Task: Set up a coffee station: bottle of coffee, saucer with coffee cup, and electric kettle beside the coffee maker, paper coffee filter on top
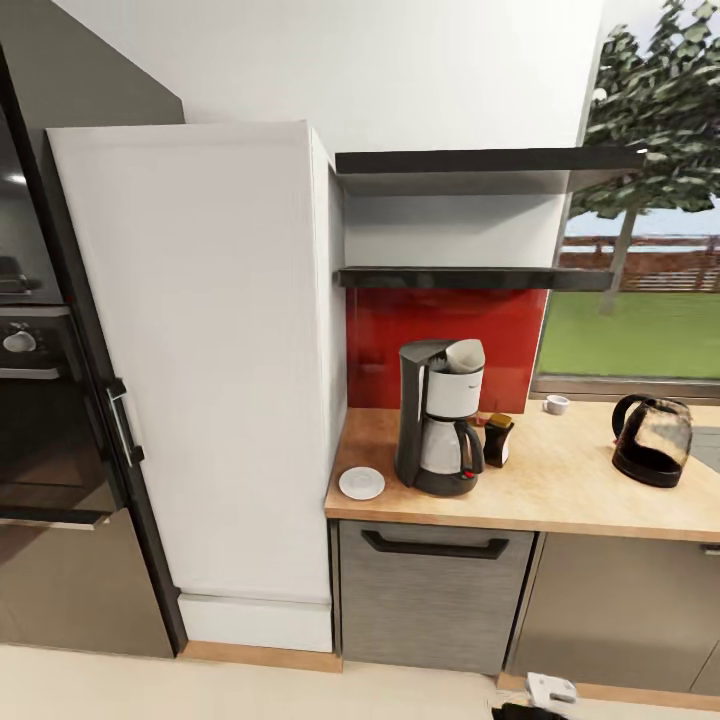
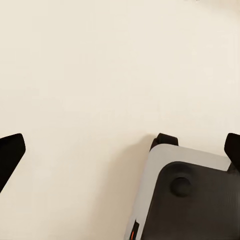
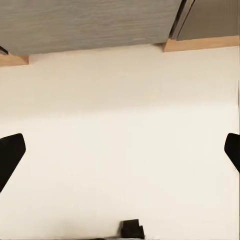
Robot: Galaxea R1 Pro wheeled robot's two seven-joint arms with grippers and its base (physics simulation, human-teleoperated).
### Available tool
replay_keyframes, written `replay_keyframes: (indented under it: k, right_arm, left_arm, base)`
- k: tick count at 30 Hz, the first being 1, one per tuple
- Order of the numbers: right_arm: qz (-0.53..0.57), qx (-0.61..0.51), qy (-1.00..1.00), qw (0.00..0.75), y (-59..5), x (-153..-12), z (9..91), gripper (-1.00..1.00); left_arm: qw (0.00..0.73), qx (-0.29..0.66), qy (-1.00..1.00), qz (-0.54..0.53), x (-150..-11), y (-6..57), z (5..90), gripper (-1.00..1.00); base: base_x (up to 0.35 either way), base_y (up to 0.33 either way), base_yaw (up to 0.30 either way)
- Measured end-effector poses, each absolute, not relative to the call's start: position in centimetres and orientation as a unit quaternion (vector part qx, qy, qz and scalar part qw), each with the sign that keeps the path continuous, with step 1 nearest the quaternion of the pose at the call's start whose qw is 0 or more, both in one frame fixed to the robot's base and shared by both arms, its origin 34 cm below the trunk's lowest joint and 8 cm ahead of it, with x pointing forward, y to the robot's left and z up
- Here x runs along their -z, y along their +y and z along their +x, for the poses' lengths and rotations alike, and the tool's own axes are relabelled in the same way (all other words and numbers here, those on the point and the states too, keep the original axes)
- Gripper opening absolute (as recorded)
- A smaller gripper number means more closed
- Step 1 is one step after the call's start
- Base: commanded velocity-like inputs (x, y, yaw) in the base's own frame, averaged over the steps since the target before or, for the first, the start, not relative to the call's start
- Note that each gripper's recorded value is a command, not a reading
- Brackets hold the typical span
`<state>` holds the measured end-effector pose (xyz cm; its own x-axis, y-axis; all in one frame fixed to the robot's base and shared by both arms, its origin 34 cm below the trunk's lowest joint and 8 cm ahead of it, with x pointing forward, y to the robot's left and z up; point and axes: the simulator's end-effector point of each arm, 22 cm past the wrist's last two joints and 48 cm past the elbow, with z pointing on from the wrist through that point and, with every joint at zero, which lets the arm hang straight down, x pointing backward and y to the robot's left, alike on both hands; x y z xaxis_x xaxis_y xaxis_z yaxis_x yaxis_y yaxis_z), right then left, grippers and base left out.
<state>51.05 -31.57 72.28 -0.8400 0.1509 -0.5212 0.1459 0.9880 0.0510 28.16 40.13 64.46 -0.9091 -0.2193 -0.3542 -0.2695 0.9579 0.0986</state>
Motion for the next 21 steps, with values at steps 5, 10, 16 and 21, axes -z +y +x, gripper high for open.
replay_keyframes:
  k: [5, 10, 16, 21]
  right_arm:
    - [0.066, -0.002, 0.964, 0.258, -32.3, -71.1, 48.9, 1.0]
    - [0.063, -0.002, 0.966, 0.252, -32.1, -70.7, 48.1, 1.0]
    - [0.063, -0.002, 0.969, 0.24, -31.7, -69.7, 46.3, 1.0]
    - [0.063, -0.002, 0.969, 0.239, -31.7, -69.7, 46.2, 1.0]
  left_arm:
    - [0.172, -0.072, 0.974, -0.125, -64.4, 40.1, 28.1, 1.0]
    - [0.174, -0.07, 0.974, -0.129, -64.5, 40.0, 28.2, 1.0]
    - [0.173, -0.056, 0.976, -0.121, -64.2, 38.1, 28.4, 1.0]
    - [0.174, -0.055, 0.976, -0.121, -64.2, 38.0, 28.5, 1.0]
  base:
    - [0.0, 0.0, 0.0]
    - [0.0, 0.0, 0.0]
    - [0.048, -0.165, 0.0]
    - [0.088, -0.264, 0.0]
